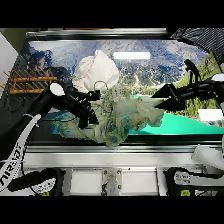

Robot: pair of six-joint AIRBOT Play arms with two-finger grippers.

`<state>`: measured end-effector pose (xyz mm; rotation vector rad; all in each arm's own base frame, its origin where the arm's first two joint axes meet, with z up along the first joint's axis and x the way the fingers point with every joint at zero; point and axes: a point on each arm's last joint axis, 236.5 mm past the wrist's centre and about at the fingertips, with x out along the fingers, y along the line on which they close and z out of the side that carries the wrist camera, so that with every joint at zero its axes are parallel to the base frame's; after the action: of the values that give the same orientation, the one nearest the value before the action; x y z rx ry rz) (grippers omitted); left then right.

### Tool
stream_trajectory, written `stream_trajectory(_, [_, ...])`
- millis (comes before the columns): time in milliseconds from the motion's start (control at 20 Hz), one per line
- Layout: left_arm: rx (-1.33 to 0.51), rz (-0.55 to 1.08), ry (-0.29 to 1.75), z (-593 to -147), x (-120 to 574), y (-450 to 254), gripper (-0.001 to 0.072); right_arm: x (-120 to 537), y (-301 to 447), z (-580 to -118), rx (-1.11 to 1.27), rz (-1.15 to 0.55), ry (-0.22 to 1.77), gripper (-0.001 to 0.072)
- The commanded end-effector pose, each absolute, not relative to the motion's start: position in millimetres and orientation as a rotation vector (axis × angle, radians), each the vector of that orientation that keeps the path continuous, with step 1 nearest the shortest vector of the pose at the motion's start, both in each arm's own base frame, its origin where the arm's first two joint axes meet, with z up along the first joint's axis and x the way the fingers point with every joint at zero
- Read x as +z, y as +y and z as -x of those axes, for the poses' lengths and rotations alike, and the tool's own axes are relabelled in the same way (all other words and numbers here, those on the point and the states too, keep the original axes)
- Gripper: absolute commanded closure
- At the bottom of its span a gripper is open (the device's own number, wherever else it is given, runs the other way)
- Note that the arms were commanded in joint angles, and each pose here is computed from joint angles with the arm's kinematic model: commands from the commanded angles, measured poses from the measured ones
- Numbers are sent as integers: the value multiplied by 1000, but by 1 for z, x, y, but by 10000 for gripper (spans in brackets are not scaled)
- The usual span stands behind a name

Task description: Fold the clothes and pants, and hang the long-sleeved shirts on hangers.

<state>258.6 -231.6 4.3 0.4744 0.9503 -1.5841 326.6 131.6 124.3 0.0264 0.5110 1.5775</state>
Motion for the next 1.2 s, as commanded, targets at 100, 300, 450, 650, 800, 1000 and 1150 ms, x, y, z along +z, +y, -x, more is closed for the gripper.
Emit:
stream_trajectory(100, [-1585, -475, 950, -259, 4, -232, 700, 120, 156, -323, 1667, -59, 474, 97])
stream_trajectory(300, [-1585, -476, 950, -259, 4, -232, 700, 120, 162, -320, 1685, -56, 476, 97])
stream_trajectory(450, [-1585, -476, 950, -259, 4, -232, 700, 120, 163, -319, 1690, -55, 478, 97])
stream_trajectory(650, [-1585, -476, 950, -259, 4, -232, 700, 119, 167, -319, 1692, -50, 479, 97])
stream_trajectory(800, [-1585, -476, 950, -259, 4, -232, 700, 119, 168, -320, 1690, -48, 479, 97])
stream_trajectory(1000, [-1585, -476, 950, -259, 4, -231, 700, 119, 168, -321, 1687, -47, 478, 97])
stream_trajectory(1150, [-1585, -476, 950, -259, 4, -231, 700, 119, 168, -321, 1686, -47, 477, 97])
